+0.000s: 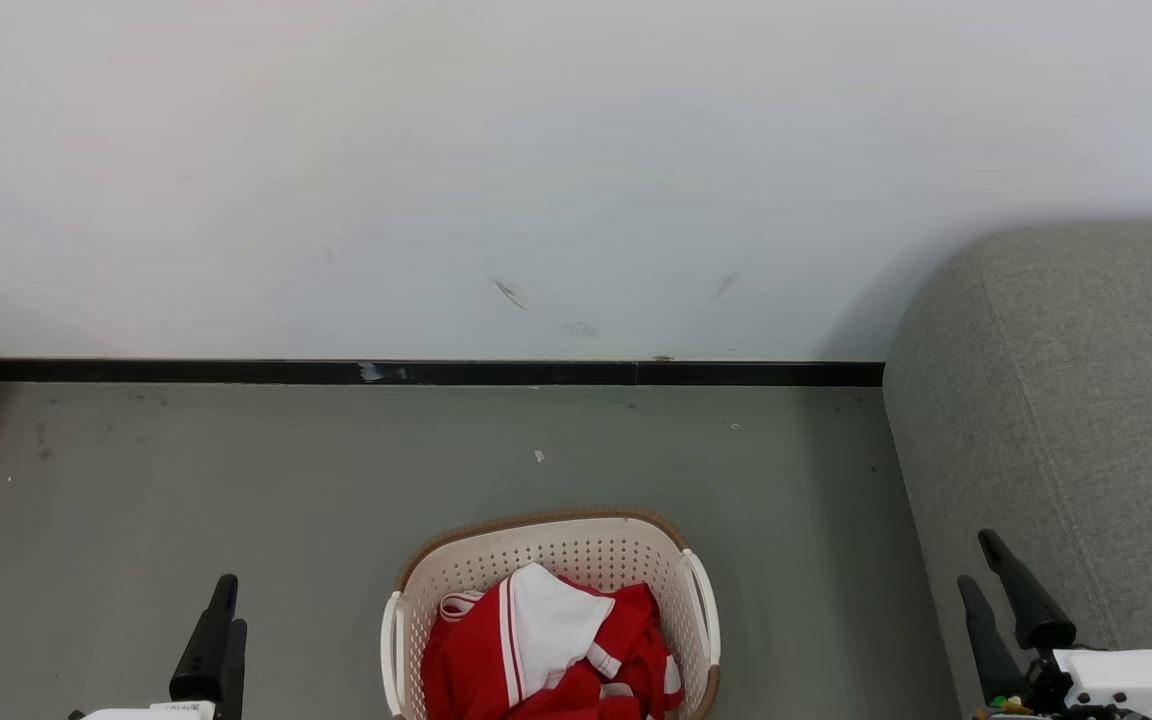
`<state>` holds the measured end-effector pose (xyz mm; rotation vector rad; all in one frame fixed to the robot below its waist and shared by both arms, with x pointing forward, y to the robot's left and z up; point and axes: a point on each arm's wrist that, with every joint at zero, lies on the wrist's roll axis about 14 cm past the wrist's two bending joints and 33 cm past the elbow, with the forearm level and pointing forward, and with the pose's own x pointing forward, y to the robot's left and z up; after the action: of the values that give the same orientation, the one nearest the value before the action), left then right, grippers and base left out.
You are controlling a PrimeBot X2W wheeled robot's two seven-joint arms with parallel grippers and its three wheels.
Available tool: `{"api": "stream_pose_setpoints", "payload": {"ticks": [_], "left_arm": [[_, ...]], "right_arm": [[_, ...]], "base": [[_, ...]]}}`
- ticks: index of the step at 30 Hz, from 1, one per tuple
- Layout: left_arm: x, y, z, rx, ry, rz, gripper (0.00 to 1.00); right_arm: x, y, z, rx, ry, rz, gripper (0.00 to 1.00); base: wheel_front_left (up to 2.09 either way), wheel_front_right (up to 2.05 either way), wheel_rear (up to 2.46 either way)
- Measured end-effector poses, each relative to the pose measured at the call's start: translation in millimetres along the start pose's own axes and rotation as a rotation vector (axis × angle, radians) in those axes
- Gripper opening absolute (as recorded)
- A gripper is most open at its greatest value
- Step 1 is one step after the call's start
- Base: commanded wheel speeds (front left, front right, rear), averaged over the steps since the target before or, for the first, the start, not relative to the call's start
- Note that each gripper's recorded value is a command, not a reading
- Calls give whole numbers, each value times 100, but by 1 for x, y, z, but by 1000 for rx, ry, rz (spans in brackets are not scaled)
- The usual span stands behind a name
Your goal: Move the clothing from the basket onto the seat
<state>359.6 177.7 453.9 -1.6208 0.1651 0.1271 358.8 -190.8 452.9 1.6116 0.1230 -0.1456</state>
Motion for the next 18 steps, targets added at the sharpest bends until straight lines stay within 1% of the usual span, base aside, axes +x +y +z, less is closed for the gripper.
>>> {"api": "stream_pose_setpoints", "payload": {"ticks": [18], "left_arm": [[2,-13,6,26,-27,-38,100]], "right_arm": [[6,25,-11,-46,5,78,100]], "base": [[0,0,0]]}}
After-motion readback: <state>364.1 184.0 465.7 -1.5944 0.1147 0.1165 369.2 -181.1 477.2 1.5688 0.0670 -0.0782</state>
